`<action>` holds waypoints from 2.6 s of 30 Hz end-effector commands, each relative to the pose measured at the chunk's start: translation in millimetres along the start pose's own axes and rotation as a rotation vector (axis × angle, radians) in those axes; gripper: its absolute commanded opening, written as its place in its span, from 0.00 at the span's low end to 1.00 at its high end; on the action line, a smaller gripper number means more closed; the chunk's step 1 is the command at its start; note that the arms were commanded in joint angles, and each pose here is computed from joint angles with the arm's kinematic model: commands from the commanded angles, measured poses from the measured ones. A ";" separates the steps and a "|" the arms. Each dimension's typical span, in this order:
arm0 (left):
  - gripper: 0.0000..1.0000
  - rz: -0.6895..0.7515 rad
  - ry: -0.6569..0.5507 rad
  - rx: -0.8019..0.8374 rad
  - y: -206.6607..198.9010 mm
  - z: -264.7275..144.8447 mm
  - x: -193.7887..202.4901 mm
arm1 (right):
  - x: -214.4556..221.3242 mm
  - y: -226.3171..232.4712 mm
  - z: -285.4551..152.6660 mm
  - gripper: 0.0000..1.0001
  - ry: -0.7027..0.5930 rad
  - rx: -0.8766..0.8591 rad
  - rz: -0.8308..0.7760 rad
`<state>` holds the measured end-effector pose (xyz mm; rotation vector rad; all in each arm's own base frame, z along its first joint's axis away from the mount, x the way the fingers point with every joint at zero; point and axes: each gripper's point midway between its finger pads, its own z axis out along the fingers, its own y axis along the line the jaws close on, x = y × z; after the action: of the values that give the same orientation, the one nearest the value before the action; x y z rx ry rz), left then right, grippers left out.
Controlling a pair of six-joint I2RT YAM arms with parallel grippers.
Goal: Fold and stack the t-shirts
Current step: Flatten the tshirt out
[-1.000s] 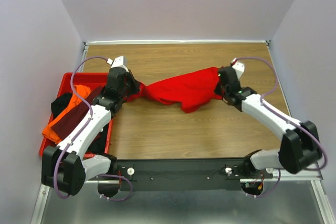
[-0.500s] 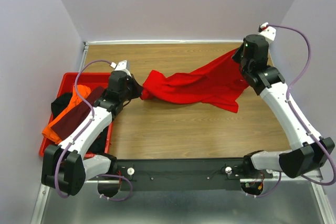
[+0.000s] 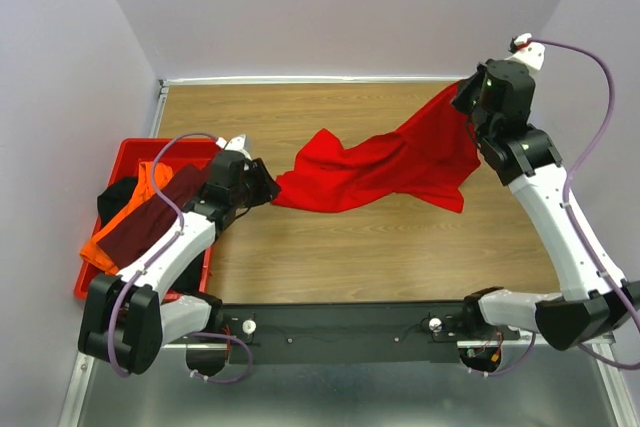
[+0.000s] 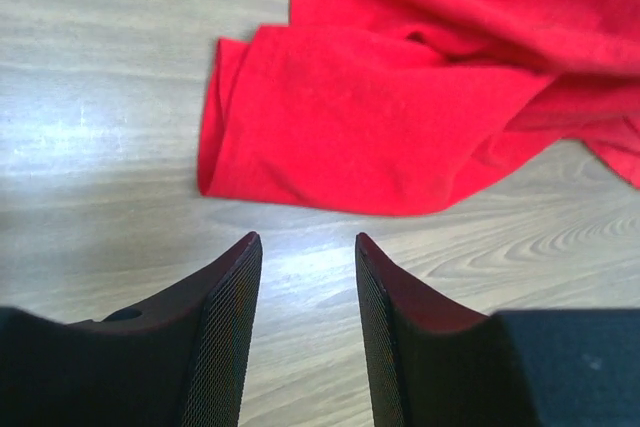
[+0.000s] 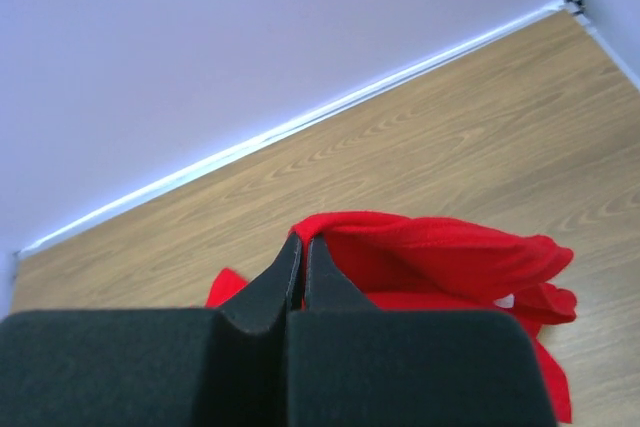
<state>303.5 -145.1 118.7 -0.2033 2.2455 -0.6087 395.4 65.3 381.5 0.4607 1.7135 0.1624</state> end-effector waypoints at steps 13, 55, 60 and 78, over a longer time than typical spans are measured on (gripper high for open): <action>0.45 0.022 -0.056 -0.133 -28.6 114.0 -93.4 | 190.2 2.6 -58.2 0.00 0.492 -0.245 0.010; 0.01 0.354 0.038 -0.308 -46.9 267.4 -78.5 | 262.0 -26.4 -93.6 0.01 0.564 -0.178 -0.130; 0.00 0.317 -0.073 -0.282 -71.3 227.8 -126.1 | 228.5 -17.1 -77.5 0.00 0.481 -0.131 -0.172; 0.00 0.119 -0.535 -0.184 -103.4 -43.7 -238.3 | 15.9 -8.5 -87.0 0.00 0.006 0.048 -0.136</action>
<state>452.1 -161.3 338.0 -0.2176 1.8160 -0.2627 317.7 109.0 341.7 0.3102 1.8485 0.1207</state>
